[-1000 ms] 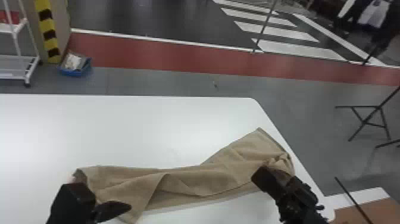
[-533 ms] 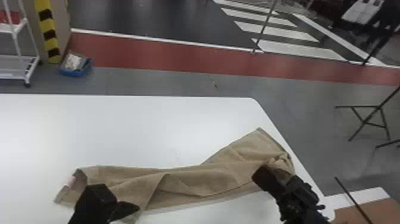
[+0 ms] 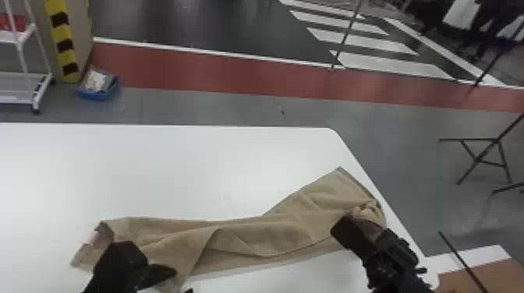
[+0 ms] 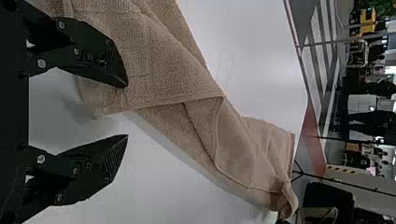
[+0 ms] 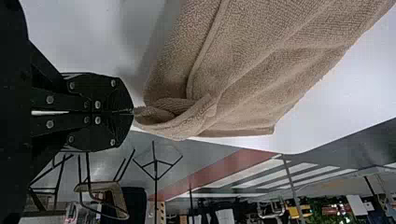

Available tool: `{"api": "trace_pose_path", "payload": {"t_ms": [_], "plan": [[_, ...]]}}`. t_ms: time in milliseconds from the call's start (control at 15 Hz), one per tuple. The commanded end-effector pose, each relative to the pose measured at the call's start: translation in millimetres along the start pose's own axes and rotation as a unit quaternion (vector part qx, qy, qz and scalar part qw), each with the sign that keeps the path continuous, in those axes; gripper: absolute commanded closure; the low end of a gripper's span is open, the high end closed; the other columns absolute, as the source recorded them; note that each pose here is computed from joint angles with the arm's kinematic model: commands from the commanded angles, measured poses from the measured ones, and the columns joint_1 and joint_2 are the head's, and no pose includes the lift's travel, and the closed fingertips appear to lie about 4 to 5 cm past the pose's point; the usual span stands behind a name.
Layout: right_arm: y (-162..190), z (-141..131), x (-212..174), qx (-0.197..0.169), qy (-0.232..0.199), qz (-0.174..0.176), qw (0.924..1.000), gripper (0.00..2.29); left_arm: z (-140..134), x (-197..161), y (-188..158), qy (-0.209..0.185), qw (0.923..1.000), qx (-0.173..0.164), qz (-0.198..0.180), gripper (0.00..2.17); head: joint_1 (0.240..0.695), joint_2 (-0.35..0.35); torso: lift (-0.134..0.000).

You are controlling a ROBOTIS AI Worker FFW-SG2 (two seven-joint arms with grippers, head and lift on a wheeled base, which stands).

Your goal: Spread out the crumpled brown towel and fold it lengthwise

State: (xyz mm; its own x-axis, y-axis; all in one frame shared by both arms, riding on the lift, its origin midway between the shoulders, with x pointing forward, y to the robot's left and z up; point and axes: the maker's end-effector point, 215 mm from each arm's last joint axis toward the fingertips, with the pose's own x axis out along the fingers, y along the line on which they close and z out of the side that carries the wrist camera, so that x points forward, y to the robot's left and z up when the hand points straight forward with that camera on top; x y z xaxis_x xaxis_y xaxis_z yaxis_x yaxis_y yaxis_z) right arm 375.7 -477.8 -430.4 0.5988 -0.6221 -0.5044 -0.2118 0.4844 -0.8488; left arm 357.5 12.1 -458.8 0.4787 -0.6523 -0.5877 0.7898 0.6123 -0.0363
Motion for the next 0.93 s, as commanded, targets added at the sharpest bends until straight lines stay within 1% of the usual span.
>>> {"api": "trace_pose_path", "payload": {"t_ms": [0, 67, 133, 267, 400, 533, 667, 867], "plan": [[1, 0, 0, 0.0, 0.0, 0.001, 1.0, 1.98, -7, -1, 6, 0.01, 0.9999, 0.003, 0.007, 0.63, 0.695, -0.35, -0.128], [0, 0, 0, 0.0, 0.0, 0.0, 1.0, 1.98, -8, -2, 7, 0.01, 0.9999, 0.003, 0.006, 0.63, 0.695, -0.35, -0.128], [0, 2, 0, 0.001, -0.001, -0.001, 1.0, 1.98, -8, -5, 9, 0.01, 0.9999, 0.001, 0.007, 0.7, 0.695, -0.35, -0.128], [-2, 3, 0, 0.002, -0.002, -0.002, 1.0, 1.98, -8, -9, 13, 0.009, 0.9999, -0.003, 0.007, 0.7, 0.695, -0.35, -0.128], [-3, 4, 0, 0.002, -0.002, -0.003, 1.0, 1.98, -6, -13, 12, 0.007, 0.9999, -0.009, -0.003, 0.7, 0.695, -0.35, -0.128], [-3, 3, 1, 0.002, -0.001, -0.003, 1.0, 1.98, -9, -22, 13, 0.009, 0.9998, -0.016, -0.011, 0.7, 0.695, -0.35, -0.128], [-4, 2, 1, 0.003, -0.001, -0.003, 1.0, 1.98, -19, -28, 23, 0.022, 0.9996, -0.019, -0.002, 0.7, 0.695, -0.35, -0.128], [-3, 4, 0, 0.003, -0.003, -0.003, 1.0, 1.98, -25, -28, 22, 0.028, 0.9995, -0.015, -0.003, 0.72, 0.695, -0.35, -0.128]]}}
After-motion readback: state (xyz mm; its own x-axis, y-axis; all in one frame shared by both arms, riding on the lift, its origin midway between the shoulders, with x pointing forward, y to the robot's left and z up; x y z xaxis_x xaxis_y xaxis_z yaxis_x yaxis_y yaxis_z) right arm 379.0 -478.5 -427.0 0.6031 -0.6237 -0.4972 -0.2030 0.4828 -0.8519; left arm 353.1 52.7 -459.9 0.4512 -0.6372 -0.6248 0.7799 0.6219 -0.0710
